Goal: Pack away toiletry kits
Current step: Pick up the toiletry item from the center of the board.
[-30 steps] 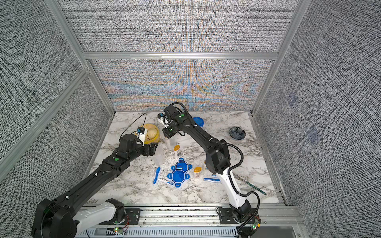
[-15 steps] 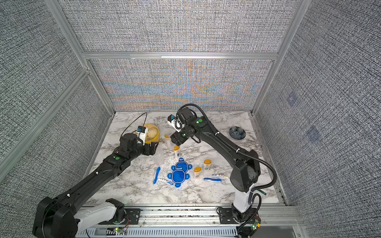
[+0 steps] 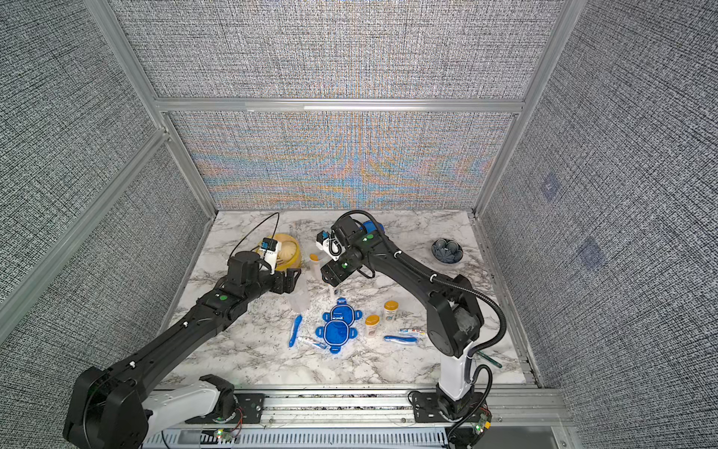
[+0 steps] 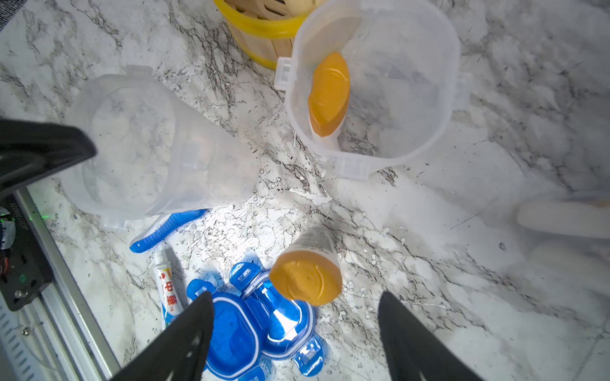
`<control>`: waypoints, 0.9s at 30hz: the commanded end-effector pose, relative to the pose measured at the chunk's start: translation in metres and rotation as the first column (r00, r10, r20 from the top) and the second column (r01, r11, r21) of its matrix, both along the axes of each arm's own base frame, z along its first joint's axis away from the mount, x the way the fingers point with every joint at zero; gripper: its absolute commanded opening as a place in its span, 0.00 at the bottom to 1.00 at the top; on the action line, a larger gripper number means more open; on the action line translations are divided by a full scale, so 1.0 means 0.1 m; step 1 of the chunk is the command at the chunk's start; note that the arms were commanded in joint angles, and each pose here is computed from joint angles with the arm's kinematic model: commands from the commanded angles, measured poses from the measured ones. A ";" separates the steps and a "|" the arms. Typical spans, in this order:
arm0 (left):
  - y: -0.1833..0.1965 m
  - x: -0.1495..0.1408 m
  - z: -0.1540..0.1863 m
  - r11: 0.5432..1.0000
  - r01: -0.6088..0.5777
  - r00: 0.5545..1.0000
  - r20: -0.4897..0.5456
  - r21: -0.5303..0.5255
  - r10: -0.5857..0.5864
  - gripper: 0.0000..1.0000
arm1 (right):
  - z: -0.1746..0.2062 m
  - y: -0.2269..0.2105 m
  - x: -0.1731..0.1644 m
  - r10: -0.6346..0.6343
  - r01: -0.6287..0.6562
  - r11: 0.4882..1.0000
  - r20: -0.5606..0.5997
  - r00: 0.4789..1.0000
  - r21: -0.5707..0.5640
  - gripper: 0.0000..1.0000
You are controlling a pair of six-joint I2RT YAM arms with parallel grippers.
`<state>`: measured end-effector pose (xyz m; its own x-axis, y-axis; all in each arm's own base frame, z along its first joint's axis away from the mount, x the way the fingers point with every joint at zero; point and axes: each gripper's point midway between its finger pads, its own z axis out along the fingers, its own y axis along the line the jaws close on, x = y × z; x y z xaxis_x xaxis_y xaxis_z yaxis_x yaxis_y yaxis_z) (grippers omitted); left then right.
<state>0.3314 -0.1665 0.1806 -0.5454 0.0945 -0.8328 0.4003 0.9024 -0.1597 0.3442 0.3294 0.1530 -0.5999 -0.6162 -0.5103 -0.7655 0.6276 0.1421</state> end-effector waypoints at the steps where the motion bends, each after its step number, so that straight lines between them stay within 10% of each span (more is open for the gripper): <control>1: -0.02 0.04 0.07 1.000 0.002 1.000 0.029 -0.011 -0.002 0.88 | -0.05 0.04 0.06 -0.029 0.029 1.000 -0.003 1.000 0.003 0.75; 27: 0.00 0.03 0.04 1.000 -0.007 1.000 0.025 -0.008 0.007 0.88 | -0.35 0.02 0.07 -0.060 0.059 0.996 -0.019 0.998 -0.073 0.42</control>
<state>0.3324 -0.1669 0.1786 -0.5457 0.0938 -0.8327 0.3996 0.9026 -0.1601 0.3495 0.3320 0.1166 -0.6457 -0.6152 -0.4523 -0.7290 0.6729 0.1256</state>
